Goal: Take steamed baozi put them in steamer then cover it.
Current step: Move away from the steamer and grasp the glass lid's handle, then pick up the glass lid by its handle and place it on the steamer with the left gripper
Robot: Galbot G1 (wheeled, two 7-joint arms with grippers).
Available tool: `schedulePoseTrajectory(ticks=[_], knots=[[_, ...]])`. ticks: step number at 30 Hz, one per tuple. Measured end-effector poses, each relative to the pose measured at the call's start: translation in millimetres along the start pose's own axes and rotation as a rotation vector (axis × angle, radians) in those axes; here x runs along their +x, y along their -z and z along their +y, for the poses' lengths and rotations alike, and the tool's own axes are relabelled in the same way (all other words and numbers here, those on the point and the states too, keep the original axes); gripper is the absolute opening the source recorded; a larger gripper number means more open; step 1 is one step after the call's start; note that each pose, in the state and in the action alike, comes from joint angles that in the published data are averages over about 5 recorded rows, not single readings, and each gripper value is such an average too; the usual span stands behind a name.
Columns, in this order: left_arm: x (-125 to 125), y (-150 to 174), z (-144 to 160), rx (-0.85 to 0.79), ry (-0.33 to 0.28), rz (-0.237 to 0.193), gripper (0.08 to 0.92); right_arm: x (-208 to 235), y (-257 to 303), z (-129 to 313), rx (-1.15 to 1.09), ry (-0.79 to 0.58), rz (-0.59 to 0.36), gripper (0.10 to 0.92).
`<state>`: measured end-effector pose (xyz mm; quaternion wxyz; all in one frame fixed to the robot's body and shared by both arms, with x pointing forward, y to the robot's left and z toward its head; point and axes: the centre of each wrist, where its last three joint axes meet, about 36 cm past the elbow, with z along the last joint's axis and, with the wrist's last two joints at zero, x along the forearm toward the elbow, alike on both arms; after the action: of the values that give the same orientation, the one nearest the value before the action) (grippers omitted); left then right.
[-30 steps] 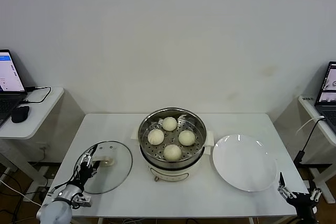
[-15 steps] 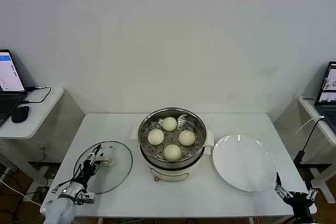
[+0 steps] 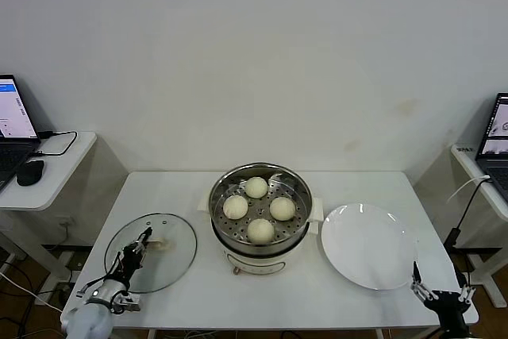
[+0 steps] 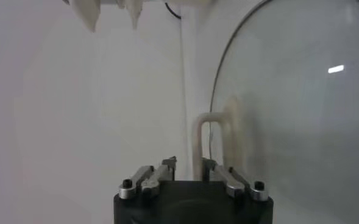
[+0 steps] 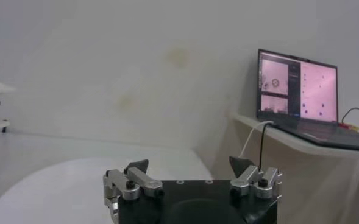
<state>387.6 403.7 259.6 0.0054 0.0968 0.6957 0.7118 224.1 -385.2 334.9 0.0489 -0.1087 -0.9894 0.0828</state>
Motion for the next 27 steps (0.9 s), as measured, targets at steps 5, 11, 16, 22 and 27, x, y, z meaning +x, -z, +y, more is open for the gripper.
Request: schedulePoseTrajectory(ticks=[5,11,16,22,27], knots=[[5.2,-4.5,8.7,0.001,0.046,0.014,0.139,0.7,-1.4,1.9,0.01,0.01,-0.004,0.823],[15.2,-8.5,32.4,-0.012,0.097,0.047,0.139,0.9,0.0,5.1,0.02,0.025,-0.015,0.823],[25.3,-12.5,70.3,-0.04,0.131,0.088,0.139,1.9,1.5,7.3,0.035,0.041,-0.027,0.823],[26.9,-5.9,130.8,-0.071,0.182,0.114,0.139,1.4,0.6,10.8,0.052,0.061,-0.04,0.823],[23.0,16.2,175.1,-0.075,0.211,0.092,0.139,-1.3,1.5,18.6,0.063,0.079,-0.06,0.823]])
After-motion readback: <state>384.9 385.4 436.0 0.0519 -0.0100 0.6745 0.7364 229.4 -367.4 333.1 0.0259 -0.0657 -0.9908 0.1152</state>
